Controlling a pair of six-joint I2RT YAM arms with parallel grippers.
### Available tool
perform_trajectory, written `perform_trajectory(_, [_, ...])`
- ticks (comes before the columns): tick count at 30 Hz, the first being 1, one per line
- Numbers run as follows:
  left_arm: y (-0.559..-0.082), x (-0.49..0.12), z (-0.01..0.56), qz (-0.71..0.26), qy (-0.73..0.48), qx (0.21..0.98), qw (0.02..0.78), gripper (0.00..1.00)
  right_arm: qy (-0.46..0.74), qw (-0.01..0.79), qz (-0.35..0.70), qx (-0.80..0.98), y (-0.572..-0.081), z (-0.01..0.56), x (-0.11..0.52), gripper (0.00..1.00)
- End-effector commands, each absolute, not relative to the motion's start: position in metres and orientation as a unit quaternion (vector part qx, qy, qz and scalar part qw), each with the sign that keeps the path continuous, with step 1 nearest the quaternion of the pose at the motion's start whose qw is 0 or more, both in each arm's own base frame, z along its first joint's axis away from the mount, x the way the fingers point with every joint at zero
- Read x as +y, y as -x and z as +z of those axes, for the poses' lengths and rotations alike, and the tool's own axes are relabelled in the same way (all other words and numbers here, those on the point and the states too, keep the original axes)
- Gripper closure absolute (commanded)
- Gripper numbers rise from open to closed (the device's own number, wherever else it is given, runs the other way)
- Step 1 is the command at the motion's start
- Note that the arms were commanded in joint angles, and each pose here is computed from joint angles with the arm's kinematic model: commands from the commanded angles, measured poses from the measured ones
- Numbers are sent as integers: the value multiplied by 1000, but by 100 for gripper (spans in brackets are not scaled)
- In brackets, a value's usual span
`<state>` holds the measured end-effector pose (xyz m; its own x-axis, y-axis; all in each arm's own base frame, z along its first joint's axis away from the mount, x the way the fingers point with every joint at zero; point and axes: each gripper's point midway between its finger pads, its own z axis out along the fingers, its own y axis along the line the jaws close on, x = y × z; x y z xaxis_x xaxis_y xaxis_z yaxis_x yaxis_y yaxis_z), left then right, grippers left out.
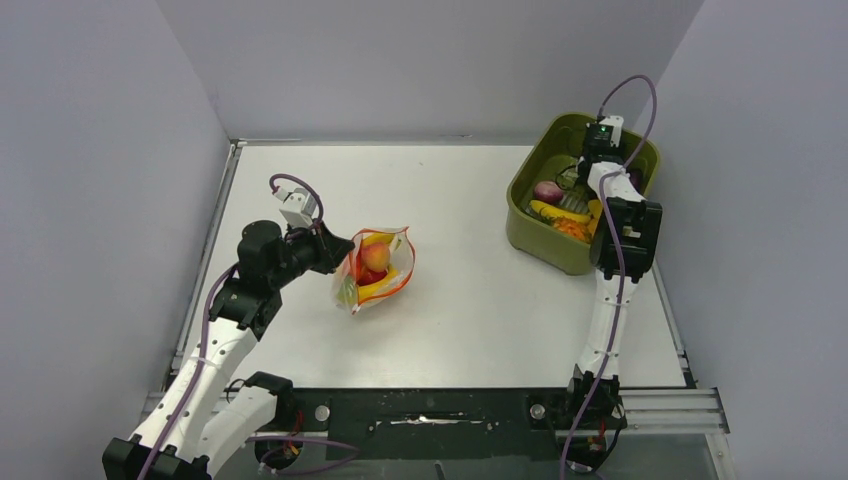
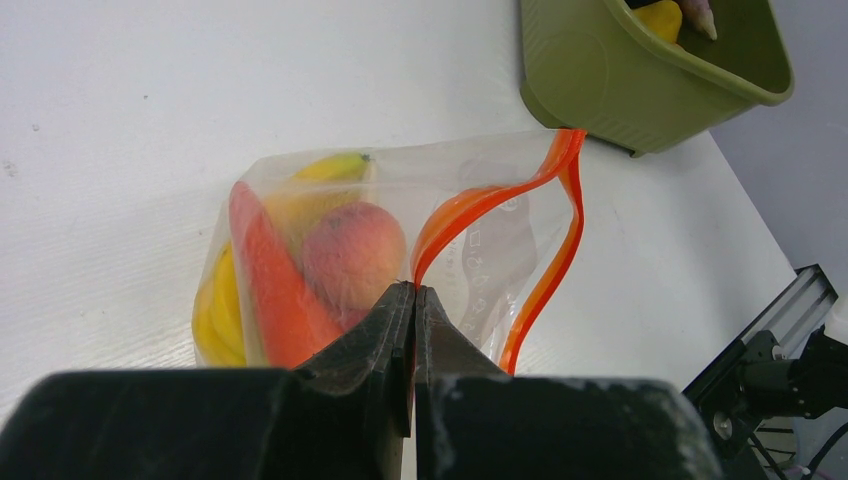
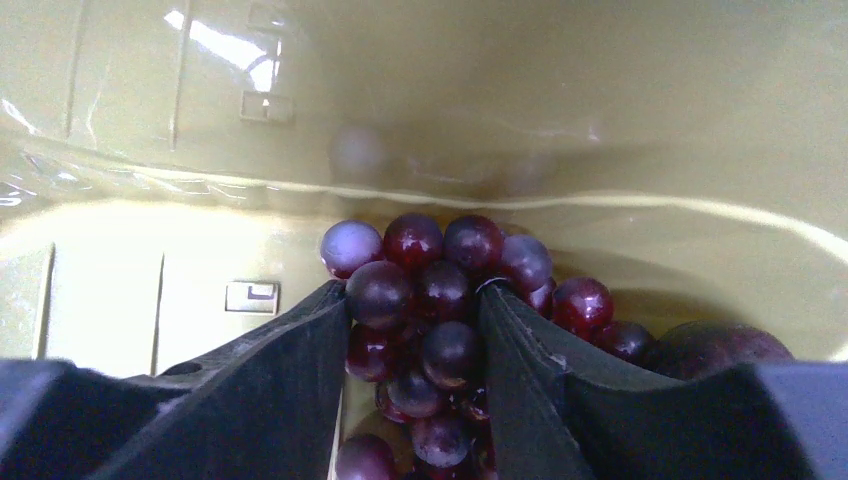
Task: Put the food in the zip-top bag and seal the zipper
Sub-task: Pick up the fake fruit from the bin.
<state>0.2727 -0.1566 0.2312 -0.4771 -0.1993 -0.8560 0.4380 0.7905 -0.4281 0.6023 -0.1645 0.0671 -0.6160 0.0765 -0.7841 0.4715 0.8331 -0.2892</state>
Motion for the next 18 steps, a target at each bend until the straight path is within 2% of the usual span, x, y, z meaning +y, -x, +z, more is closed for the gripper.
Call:
perform_trajectory(1, [-276,-155,245,-312,-83,784,531,100,-141,445,-214,858,-618,87,-158,56])
perform_trajectory(13, [-275,-155,245,-314,-84,782,532,100,-110,496,-206,836,-614,141,-149,81])
perform_trajectory(18, [-275,-155,246,-315,-85,781,532,100,-101,516,-202,826,-611,162,-144,84])
